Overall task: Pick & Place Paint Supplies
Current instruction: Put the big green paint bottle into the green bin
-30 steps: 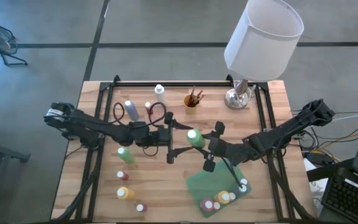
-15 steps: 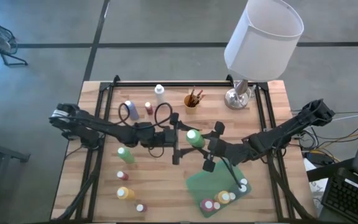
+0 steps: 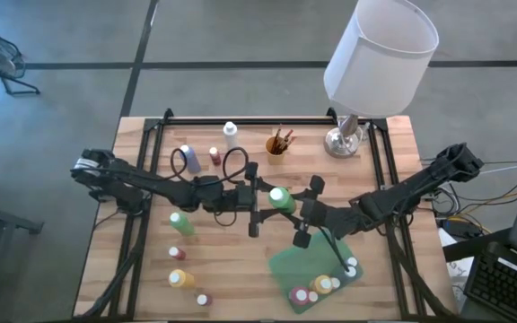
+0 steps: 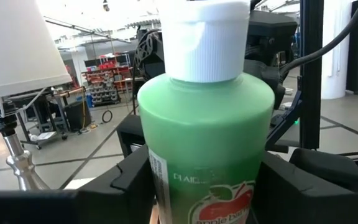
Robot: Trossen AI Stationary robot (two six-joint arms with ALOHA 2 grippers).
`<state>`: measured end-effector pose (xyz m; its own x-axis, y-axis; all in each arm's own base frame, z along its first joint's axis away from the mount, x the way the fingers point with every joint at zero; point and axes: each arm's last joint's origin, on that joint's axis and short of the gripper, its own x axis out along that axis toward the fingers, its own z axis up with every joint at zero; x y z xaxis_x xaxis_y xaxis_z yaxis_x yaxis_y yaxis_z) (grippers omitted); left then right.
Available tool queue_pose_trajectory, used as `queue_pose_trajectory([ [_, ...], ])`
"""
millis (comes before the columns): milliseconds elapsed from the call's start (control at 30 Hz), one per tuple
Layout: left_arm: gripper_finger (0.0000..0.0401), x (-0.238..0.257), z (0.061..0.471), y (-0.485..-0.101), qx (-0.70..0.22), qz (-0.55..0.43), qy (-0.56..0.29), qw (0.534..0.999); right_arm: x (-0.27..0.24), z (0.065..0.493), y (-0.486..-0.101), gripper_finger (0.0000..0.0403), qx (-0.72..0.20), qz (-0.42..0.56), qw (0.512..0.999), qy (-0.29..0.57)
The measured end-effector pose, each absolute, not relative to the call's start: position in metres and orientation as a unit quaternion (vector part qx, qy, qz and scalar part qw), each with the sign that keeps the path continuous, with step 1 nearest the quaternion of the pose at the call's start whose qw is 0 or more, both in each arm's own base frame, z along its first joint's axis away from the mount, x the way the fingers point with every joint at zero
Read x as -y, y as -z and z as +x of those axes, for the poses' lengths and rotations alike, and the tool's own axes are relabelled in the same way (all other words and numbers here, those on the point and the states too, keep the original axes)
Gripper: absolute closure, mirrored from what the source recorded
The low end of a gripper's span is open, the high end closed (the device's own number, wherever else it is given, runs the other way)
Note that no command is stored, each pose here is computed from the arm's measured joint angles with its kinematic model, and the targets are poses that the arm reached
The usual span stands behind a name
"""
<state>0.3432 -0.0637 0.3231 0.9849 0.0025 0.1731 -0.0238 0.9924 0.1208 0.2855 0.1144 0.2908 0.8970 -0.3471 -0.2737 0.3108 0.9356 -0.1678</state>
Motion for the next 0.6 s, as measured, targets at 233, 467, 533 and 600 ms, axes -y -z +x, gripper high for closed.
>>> queue_pose_trajectory([
  [233, 0.0187, 0.064, 0.343, -0.323, 0.086, 0.061, -0.006, 0.994, -0.114, 0.285, -0.291, 0.0172, -0.151, -0.062, 0.972, 0.169],
  [467, 0.0187, 0.064, 0.344, -0.319, 0.068, 0.064, -0.004, 0.996, -0.116, 0.276, -0.301, 0.0123, -0.148, -0.037, 0.980, 0.129],
  [533, 0.0187, 0.064, 0.344, -0.318, 0.064, 0.065, -0.004, 0.996, -0.114, 0.268, -0.306, 0.0113, -0.150, -0.029, 0.980, 0.126],
  [600, 0.0187, 0.064, 0.344, -0.315, 0.051, 0.068, -0.003, 0.996, -0.112, 0.260, -0.312, 0.0105, -0.154, -0.018, 0.980, 0.124],
])
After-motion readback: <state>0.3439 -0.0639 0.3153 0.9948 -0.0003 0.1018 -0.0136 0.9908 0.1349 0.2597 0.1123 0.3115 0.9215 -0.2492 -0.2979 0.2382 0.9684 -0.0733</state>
